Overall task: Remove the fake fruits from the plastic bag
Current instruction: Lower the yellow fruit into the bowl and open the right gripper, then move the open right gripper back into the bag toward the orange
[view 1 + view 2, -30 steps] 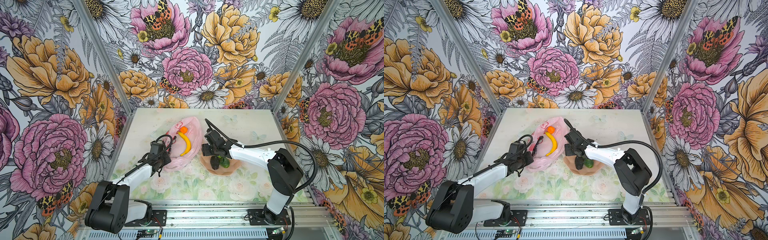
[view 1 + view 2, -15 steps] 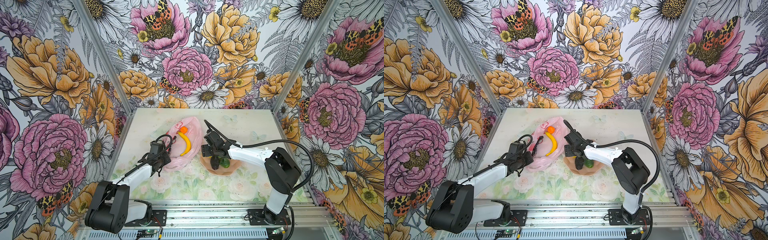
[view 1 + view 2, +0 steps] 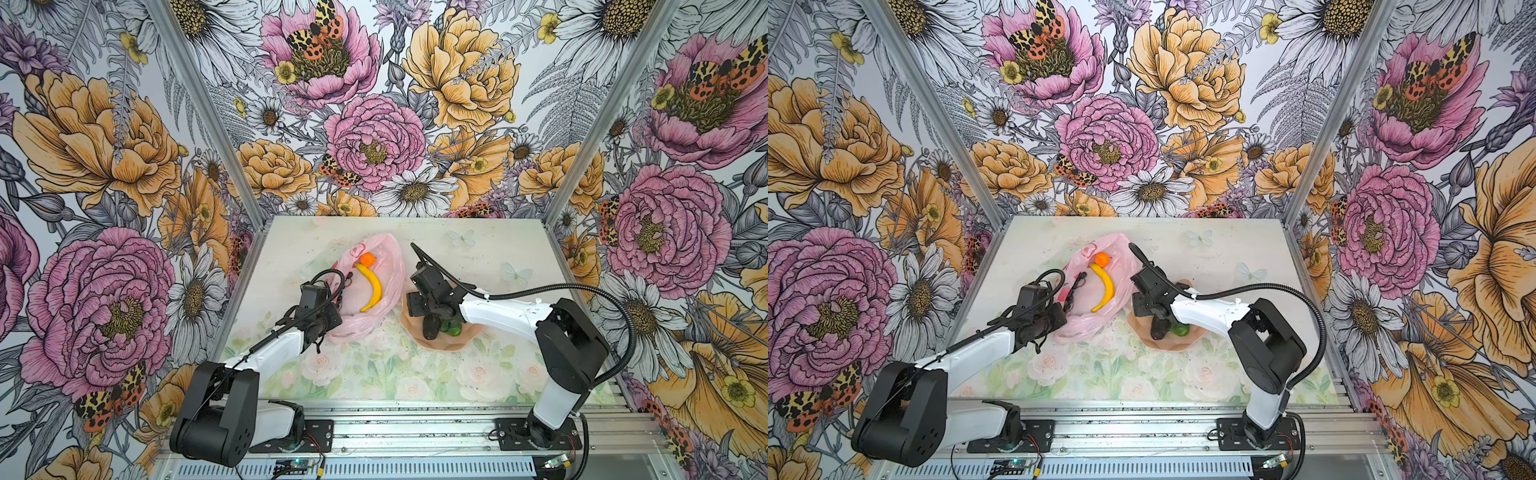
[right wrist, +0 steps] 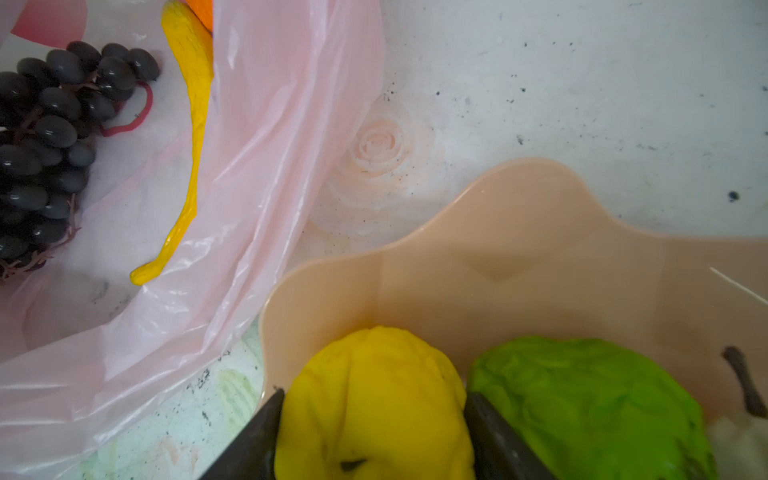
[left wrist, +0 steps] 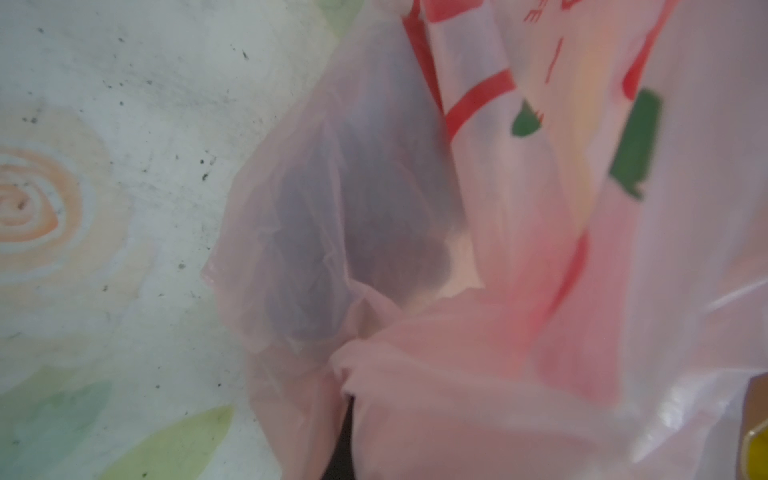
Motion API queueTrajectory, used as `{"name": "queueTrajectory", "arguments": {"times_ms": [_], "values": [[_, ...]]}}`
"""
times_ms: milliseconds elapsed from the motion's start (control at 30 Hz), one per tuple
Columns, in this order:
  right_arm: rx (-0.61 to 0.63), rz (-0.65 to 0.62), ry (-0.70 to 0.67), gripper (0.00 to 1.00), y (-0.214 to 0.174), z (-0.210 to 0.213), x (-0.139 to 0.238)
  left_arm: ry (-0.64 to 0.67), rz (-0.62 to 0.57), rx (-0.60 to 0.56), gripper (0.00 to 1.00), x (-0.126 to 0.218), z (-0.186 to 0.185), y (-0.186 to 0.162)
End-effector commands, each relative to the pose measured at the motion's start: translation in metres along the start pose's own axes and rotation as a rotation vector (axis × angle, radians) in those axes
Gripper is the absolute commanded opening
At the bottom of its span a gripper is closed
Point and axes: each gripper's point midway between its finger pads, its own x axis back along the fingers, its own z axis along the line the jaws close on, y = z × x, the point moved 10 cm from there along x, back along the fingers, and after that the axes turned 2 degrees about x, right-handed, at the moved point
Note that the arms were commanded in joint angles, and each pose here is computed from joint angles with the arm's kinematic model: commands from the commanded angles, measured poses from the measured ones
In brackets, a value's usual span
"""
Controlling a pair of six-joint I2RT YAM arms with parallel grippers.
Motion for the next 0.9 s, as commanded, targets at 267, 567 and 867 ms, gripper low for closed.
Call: {"name": "queueTrajectory", "arguments": {"times_ms": [267,567,867], "values": [[-0.021,-0.080,0.012,0.77,0.011,-0.001,0.026,-0.022,-0.030,0.004,0.02,0.002,-0.003,0.006],[-0.037,-0.148,0.061,0.81,0.029,0.005,0.053,-0.029,-0.014,0.045,0.01,0.006,0.000,0.001],[0.079,-0.192,0.218,0.77,0.056,0.068,0.062,-0.011,-0.032,0.117,0.00,0.023,0.007,-0.013]]}}
